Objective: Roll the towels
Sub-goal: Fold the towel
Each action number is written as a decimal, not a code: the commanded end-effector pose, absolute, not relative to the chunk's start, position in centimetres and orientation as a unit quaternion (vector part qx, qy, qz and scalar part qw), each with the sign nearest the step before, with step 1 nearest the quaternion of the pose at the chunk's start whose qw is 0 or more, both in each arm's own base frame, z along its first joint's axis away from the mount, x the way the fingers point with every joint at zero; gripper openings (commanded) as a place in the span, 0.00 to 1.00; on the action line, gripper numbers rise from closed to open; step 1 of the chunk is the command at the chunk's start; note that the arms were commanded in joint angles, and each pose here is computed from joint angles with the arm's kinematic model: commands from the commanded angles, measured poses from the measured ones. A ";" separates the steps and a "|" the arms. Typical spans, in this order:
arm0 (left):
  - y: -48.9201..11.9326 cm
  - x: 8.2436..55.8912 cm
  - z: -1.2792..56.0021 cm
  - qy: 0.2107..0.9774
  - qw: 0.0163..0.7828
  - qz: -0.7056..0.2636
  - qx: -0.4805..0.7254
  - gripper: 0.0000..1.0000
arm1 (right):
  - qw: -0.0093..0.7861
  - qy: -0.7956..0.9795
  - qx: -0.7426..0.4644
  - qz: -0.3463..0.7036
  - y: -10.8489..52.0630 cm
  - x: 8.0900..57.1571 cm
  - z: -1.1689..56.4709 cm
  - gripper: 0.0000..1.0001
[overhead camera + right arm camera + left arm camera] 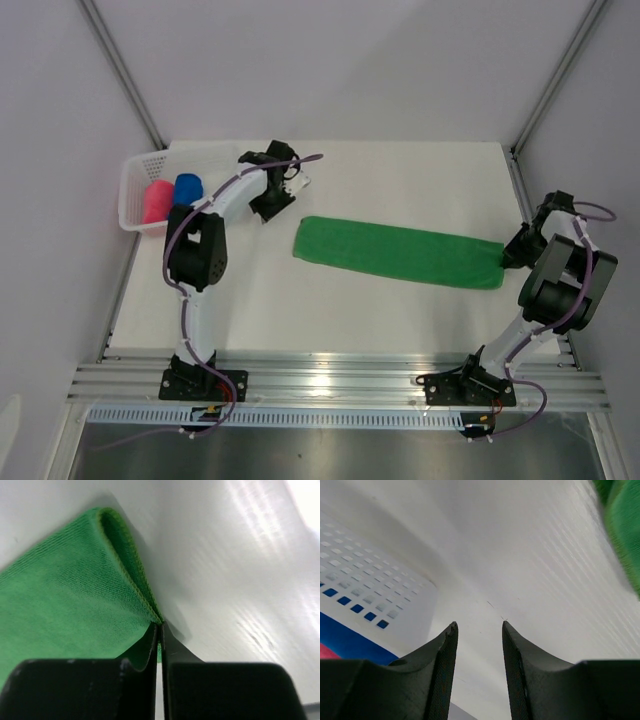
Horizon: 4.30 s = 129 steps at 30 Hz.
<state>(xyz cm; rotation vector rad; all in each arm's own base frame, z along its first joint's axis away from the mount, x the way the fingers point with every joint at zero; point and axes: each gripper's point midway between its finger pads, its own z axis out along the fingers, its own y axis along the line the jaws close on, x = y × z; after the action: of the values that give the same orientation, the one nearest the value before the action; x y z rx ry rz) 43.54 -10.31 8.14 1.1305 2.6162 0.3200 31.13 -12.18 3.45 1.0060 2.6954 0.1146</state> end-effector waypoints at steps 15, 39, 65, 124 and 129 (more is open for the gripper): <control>-11.6 39.1 9.5 0.923 0.119 0.024 0.366 0.43 | 0.168 0.969 0.178 -0.017 -2.7 35.1 9.5 0.00; -19.0 33.4 4.5 0.918 0.007 -0.189 0.348 0.40 | 0.167 0.971 -0.033 0.167 30.3 37.9 9.5 0.00; -19.5 33.9 3.6 0.920 -0.007 -0.210 0.332 0.04 | 0.211 0.941 0.020 0.265 36.8 39.3 13.4 0.00; -15.0 37.8 9.2 0.838 0.149 -0.045 0.523 0.55 | 0.167 0.923 0.346 -0.029 -8.3 27.7 7.6 0.45; -15.2 37.0 6.6 0.745 0.157 0.036 0.647 0.59 | 0.144 0.917 0.370 0.041 -5.1 26.5 5.9 0.43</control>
<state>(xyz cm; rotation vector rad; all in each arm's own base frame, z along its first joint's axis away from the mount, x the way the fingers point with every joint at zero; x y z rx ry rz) 34.57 -14.04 5.94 1.6266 2.4365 -0.0740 27.01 -6.97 6.10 1.0064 2.6577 -0.0093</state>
